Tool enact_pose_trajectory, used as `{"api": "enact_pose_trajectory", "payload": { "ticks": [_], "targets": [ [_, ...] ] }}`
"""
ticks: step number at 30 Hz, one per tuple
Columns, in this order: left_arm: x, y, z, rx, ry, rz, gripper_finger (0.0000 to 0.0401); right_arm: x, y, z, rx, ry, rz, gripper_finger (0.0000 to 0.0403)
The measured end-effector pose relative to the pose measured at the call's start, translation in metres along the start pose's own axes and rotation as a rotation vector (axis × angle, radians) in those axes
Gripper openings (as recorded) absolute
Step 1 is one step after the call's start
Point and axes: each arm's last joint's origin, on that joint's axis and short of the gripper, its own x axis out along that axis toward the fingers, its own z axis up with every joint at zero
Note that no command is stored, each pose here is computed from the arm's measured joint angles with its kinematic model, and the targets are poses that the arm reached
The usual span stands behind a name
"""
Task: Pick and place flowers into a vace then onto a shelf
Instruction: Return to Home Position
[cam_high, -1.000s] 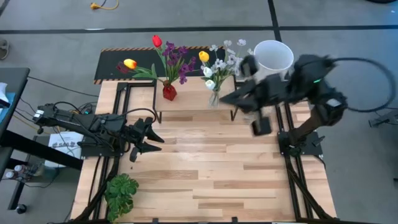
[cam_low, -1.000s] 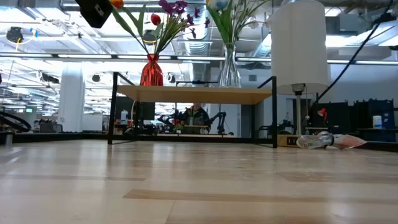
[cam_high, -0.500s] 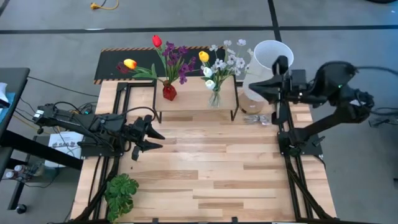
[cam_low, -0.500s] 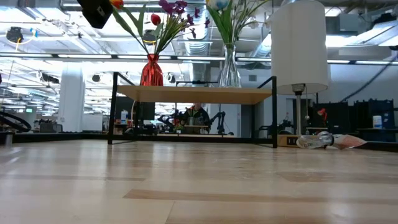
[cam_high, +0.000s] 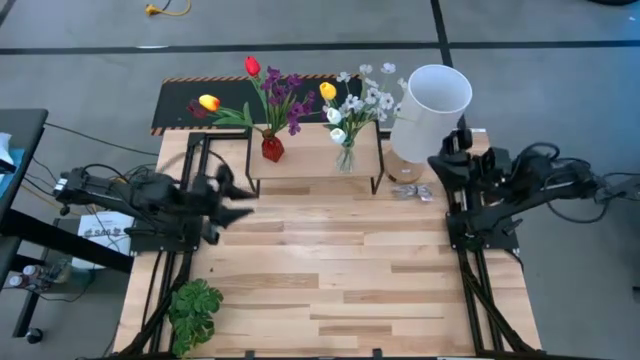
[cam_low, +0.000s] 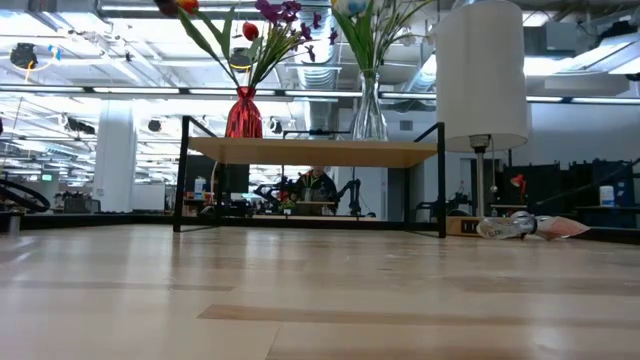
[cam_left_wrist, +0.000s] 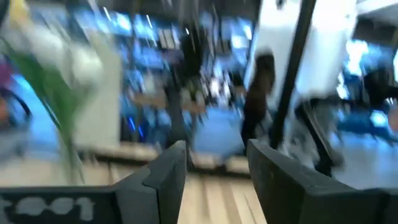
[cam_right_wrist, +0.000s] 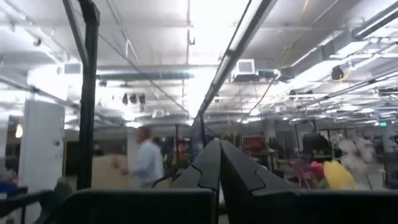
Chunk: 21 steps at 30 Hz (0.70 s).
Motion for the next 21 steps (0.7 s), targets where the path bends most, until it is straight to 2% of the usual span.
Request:
{"api": "enact_pose_trajectory", "payload": {
  "ticks": [5, 10, 15, 21],
  "targets": [
    [-0.035, 0.008, 0.027, 0.021, -0.195, 0.066, 0.0137, -0.022, 0.001, -0.026, 0.056, -0.028, -0.041, 0.0],
    [-0.081, 0.014, 0.045, 0.013, -0.349, 0.054, 0.0095, -0.039, 0.0, -0.04, 0.115, -0.03, -0.05, 0.0],
    [-0.115, 0.016, 0.047, 0.008, -0.417, 0.056, 0.0046, -0.049, -0.001, -0.048, 0.14, -0.024, -0.067, 0.0],
    [-0.135, 0.018, 0.046, 0.041, -0.457, 0.069, 0.0003, -0.059, -0.003, -0.057, 0.145, -0.017, -0.105, 0.0]
  ]
}}
